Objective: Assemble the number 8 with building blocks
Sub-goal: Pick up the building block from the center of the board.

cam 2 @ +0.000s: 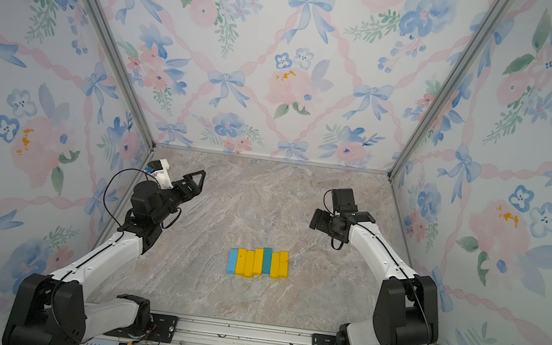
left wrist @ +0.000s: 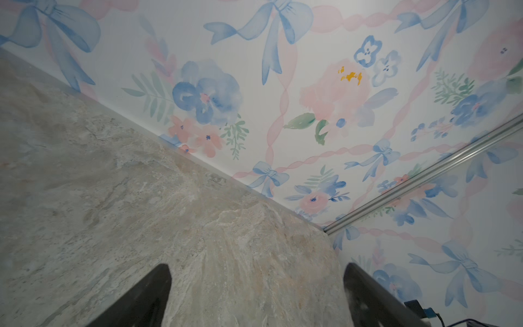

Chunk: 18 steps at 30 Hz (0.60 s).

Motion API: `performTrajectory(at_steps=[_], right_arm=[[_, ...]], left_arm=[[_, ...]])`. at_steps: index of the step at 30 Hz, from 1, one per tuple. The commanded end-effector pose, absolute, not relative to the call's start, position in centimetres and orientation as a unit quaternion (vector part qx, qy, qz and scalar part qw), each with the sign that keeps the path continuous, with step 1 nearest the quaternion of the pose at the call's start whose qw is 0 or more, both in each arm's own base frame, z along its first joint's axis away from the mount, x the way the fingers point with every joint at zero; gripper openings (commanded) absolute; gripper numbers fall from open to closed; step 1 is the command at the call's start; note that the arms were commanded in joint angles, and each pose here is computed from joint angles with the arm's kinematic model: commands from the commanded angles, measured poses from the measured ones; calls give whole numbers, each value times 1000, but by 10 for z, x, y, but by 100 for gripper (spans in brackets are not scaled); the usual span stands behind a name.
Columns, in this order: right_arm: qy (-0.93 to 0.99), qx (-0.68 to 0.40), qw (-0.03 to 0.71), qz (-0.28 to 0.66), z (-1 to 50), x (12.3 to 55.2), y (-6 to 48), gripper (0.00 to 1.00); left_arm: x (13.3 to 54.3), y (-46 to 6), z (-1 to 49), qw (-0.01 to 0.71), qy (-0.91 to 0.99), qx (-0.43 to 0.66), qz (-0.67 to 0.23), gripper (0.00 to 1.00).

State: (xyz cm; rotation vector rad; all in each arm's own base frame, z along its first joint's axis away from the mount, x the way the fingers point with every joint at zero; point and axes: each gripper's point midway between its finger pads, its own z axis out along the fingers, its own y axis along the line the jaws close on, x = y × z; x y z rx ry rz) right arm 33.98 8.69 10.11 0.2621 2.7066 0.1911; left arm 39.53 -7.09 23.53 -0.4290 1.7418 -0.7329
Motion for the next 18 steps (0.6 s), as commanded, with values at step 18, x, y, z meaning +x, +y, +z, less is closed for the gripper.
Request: performTrajectory(at_steps=[18], right_arm=[[992,-17,122,2,47,255,166,84]], left_arm=[[403,-41,200,548,782,-215,-202,98]])
